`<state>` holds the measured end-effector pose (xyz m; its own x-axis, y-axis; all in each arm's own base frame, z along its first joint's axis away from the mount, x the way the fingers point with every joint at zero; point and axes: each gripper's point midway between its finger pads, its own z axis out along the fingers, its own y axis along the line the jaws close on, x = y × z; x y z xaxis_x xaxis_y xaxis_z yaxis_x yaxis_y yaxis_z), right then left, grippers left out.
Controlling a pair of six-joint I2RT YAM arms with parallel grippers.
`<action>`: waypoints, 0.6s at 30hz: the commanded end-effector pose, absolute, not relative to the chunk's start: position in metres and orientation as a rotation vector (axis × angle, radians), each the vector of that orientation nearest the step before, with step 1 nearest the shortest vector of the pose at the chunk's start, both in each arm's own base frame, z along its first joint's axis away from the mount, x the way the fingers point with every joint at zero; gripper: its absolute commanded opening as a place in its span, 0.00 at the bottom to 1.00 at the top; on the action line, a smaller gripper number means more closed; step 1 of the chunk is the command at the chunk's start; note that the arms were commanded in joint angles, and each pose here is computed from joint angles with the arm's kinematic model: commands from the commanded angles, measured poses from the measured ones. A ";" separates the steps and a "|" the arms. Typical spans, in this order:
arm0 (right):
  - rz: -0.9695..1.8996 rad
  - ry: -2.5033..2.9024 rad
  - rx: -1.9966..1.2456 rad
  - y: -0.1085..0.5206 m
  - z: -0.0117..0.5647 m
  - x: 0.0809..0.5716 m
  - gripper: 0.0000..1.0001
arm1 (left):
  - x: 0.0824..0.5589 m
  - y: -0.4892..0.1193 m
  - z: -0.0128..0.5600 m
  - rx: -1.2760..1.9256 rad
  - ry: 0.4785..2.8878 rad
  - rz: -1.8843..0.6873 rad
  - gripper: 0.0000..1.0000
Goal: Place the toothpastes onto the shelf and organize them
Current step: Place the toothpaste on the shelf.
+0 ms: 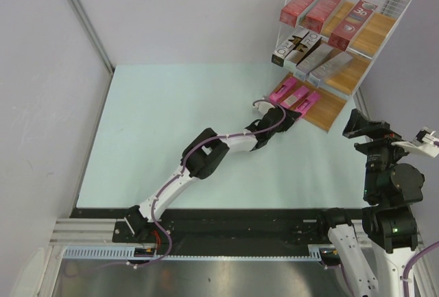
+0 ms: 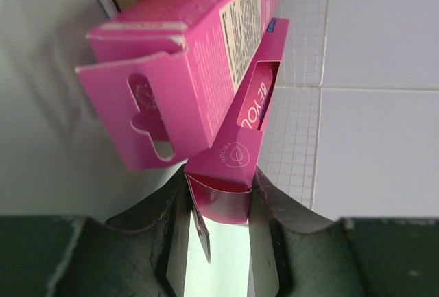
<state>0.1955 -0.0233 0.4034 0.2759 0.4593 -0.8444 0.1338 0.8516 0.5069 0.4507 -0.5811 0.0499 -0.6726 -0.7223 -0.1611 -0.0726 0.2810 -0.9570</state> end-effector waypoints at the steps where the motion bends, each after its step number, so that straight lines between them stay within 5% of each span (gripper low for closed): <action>1: 0.229 1.257 0.540 -0.026 0.416 0.187 1.00 | 0.474 -0.577 0.088 -0.799 1.846 -1.445 0.35; 11: 0.231 1.272 0.540 -0.025 0.412 0.189 1.00 | 0.482 -0.579 0.076 -0.804 1.860 -1.440 0.41; 18: 0.235 1.283 0.541 -0.024 0.410 0.190 1.00 | 0.479 -0.580 0.072 -0.763 1.889 -1.425 0.63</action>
